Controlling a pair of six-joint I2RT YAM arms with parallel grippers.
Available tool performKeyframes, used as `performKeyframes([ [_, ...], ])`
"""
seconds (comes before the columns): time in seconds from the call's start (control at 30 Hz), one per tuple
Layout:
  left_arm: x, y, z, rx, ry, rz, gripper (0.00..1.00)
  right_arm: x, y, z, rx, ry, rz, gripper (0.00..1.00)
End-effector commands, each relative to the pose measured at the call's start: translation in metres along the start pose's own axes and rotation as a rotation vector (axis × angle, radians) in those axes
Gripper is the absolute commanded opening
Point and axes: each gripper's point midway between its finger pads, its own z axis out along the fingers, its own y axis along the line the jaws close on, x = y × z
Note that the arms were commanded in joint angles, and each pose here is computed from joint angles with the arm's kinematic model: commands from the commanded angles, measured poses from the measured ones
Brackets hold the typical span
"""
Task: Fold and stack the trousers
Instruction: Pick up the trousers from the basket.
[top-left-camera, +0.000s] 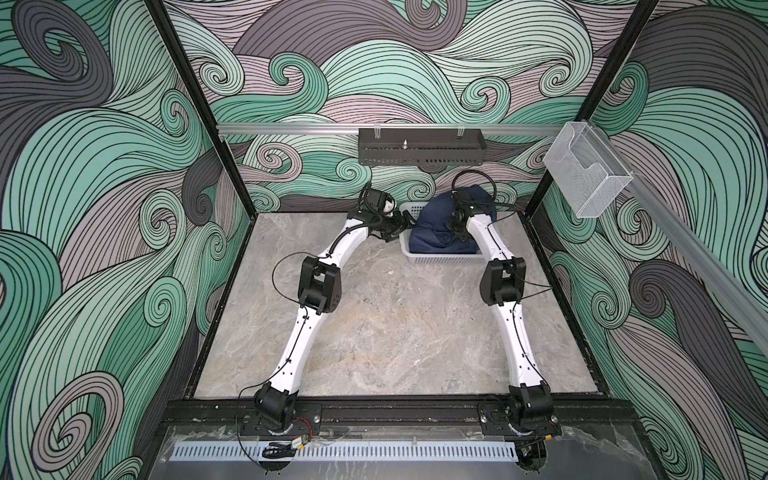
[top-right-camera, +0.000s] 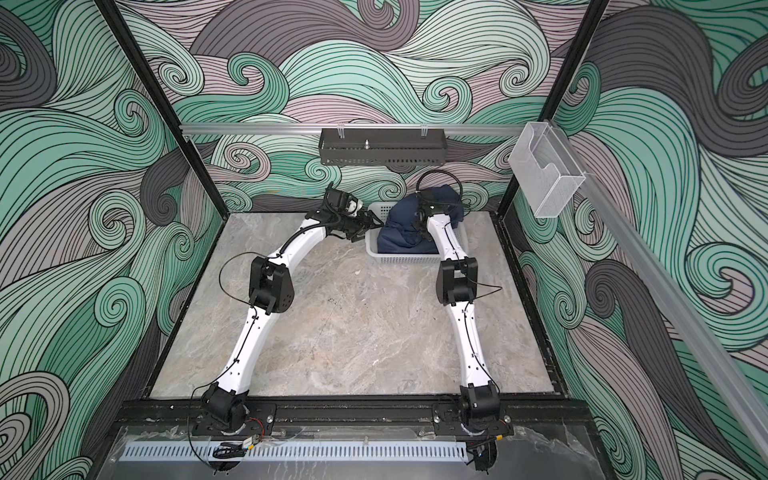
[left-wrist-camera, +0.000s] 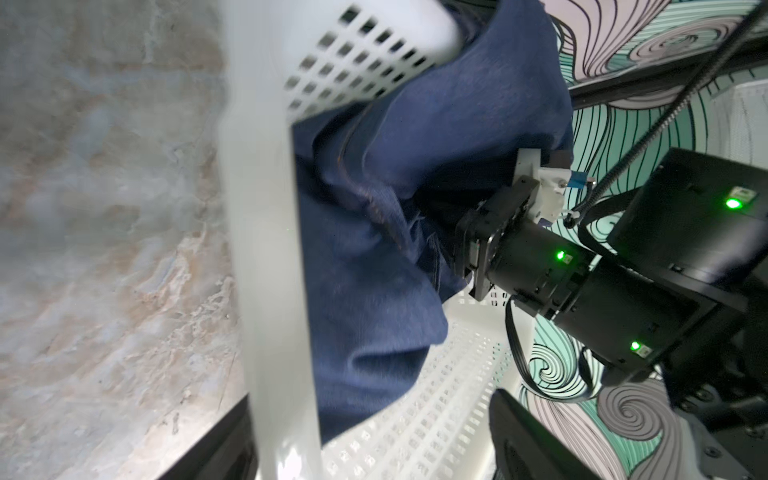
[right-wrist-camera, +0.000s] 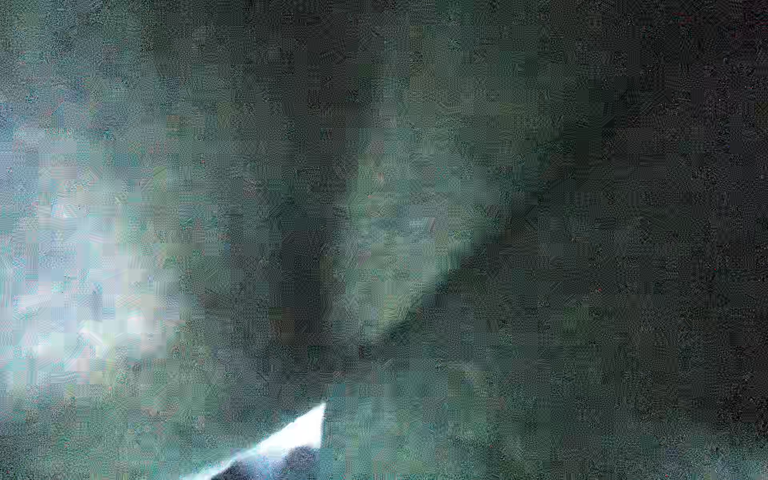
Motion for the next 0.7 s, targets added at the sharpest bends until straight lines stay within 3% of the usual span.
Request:
performKeyframes([
  [0.0, -0.018, -0.033, -0.044, 0.037, -0.061, 0.053, 0.9, -0.027, 0.008, 0.013, -0.077, -0.072, 0.115, 0.0],
  [0.13, -0.024, -0.032, -0.08, 0.014, -0.117, 0.059, 0.9, -0.061, 0.044, -0.025, -0.213, -0.171, 0.087, 0.0],
  [0.3, -0.017, -0.028, -0.121, -0.009, -0.17, 0.046, 0.9, -0.096, 0.08, -0.127, -0.328, -0.287, -0.034, 0.0],
  [0.4, -0.006, -0.019, -0.14, -0.027, -0.188, 0.029, 0.9, -0.106, 0.08, -0.195, -0.342, -0.384, -0.093, 0.0],
  [0.67, 0.03, -0.006, -0.187, -0.066, -0.18, 0.003, 0.9, -0.122, 0.064, -0.332, -0.404, -0.55, -0.167, 0.0],
])
